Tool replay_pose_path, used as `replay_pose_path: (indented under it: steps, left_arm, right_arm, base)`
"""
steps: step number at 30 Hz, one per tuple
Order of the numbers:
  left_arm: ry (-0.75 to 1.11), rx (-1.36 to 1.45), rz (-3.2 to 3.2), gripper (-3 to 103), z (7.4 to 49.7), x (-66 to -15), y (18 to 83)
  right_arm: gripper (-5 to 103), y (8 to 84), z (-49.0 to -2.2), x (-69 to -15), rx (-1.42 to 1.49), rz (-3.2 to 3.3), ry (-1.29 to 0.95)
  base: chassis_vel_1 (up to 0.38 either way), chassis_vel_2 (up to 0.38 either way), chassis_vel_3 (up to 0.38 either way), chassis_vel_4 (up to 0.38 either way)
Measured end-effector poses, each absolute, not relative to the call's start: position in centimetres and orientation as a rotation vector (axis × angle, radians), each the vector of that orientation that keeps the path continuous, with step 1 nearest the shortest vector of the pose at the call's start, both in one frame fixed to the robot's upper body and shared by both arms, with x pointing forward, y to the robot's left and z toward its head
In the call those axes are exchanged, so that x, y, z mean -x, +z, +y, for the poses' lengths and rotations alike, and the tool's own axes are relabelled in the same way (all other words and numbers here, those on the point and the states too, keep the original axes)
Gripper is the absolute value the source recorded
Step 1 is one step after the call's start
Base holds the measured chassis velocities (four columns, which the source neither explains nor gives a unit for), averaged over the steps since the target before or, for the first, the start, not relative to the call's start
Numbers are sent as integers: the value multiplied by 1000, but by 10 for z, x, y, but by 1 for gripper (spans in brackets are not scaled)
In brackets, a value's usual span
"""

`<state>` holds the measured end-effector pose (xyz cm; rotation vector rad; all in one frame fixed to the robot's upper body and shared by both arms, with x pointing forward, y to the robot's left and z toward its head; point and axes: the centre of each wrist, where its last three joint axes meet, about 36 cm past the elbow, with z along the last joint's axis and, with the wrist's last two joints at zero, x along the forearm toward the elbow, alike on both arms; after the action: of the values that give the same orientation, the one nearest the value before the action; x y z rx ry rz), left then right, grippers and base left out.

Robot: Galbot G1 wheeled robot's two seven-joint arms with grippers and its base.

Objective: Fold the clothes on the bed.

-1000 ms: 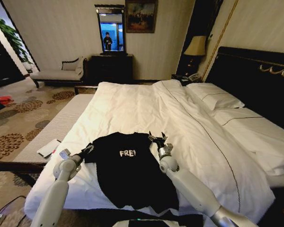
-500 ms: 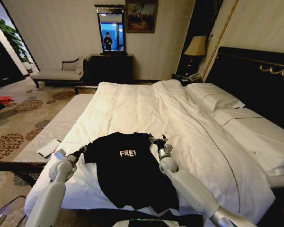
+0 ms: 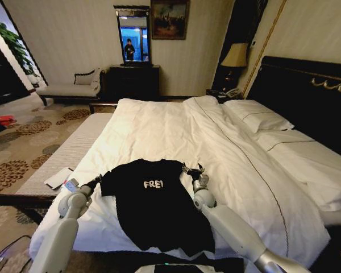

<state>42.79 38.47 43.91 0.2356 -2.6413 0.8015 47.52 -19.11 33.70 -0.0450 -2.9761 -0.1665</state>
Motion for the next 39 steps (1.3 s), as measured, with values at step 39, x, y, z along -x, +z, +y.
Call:
replay_pose_path:
  steps: [39]
  left_arm:
    - [735, 245, -2598, 18, 235, -434, 436]
  right_arm:
    - [100, 326, -194, -474, 83, -2944, -155]
  base:
    - [0, 0, 0, 0]
